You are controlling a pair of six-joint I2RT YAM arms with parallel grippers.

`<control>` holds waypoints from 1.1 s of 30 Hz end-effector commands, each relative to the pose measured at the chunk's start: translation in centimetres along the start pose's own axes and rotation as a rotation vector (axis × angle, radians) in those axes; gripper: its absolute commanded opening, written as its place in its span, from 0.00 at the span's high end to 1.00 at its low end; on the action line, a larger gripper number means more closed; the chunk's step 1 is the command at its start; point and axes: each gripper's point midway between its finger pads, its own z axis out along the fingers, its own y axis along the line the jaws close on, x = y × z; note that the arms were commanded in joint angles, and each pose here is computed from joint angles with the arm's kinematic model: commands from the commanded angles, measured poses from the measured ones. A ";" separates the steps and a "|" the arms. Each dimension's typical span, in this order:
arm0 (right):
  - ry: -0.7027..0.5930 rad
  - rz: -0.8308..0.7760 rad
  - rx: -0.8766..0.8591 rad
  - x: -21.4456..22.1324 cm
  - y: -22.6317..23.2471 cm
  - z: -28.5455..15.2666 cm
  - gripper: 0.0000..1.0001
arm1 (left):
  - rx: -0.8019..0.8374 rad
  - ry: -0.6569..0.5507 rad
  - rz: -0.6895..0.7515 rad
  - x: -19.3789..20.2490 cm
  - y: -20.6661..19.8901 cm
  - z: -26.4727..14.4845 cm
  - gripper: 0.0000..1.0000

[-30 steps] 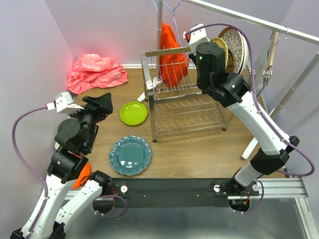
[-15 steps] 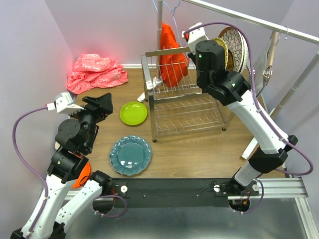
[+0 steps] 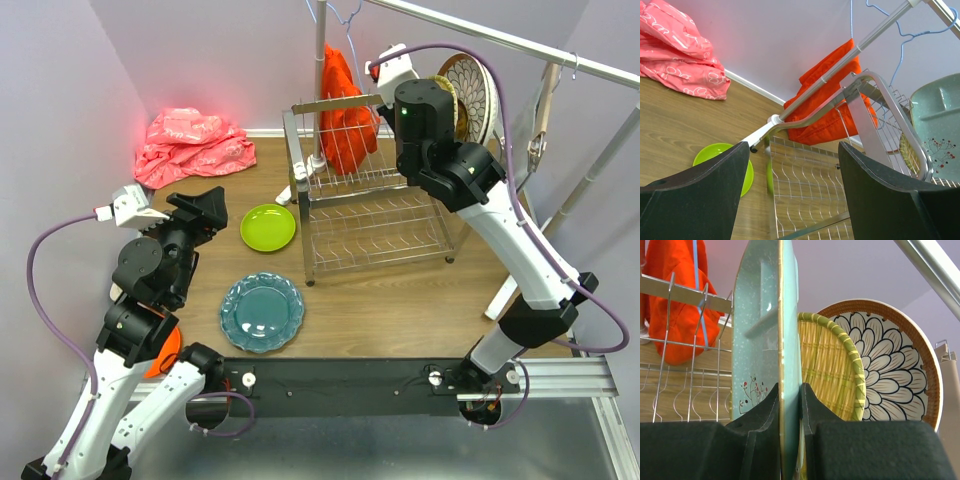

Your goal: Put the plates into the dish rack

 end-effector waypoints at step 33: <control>0.000 0.164 0.013 -0.6 -0.5 -0.3 0.72 | -0.011 -0.001 -0.026 0.3 0.5 -0.1 0.19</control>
